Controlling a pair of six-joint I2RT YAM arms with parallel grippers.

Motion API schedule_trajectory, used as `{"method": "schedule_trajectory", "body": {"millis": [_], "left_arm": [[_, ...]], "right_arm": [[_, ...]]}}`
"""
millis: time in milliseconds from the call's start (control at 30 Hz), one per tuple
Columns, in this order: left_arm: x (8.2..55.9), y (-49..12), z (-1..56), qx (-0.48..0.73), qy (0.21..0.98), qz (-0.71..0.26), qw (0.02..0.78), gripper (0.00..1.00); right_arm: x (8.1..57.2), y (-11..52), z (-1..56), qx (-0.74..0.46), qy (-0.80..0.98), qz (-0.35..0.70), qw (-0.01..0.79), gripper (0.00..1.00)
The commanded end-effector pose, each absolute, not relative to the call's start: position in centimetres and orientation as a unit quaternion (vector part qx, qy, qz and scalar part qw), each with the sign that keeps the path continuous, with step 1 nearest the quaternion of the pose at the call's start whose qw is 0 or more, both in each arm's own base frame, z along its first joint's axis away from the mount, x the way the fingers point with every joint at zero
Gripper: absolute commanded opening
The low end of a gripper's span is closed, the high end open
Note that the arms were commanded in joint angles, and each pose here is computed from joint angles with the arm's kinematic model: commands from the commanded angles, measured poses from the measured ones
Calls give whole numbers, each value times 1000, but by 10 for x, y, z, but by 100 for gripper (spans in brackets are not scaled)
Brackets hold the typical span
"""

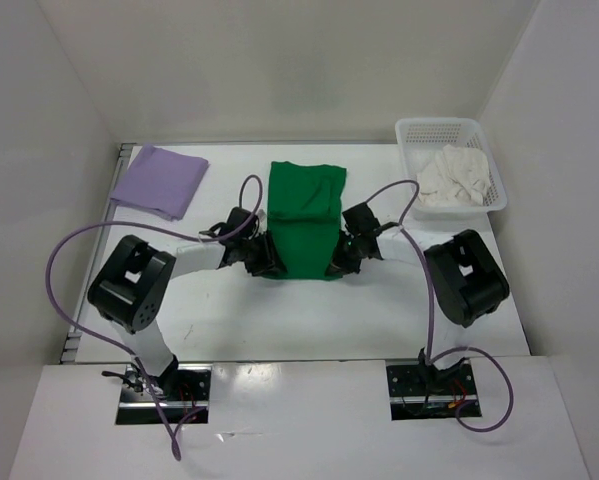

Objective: Fold and stack the t-shirts
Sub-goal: Fold the folded rectangular tshirt in 1/3 of the way, then grab one side of the 2/3 rectangular tshirt with both arms

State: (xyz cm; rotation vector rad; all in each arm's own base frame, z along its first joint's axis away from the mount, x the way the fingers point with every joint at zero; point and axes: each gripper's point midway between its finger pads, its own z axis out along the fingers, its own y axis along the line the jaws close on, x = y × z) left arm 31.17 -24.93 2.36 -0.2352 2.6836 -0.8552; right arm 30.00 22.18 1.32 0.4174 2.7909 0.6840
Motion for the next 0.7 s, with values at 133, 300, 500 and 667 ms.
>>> {"method": "schedule_trajectory", "body": {"millis": [133, 300, 500, 667], "left_arm": [[210, -210, 12, -95, 962, -242, 83, 44], [224, -204, 66, -94, 950, -251, 158, 54], [211, -190, 46, -134, 951, -246, 130, 55], [210, -192, 23, -140, 955, -239, 110, 58]], "right_arm": [[212, 225, 15, 126, 965, 220, 71, 6], [235, 233, 70, 117, 953, 248, 131, 25], [214, 220, 51, 146, 953, 242, 113, 36], [198, 204, 41, 176, 949, 234, 115, 44]]}}
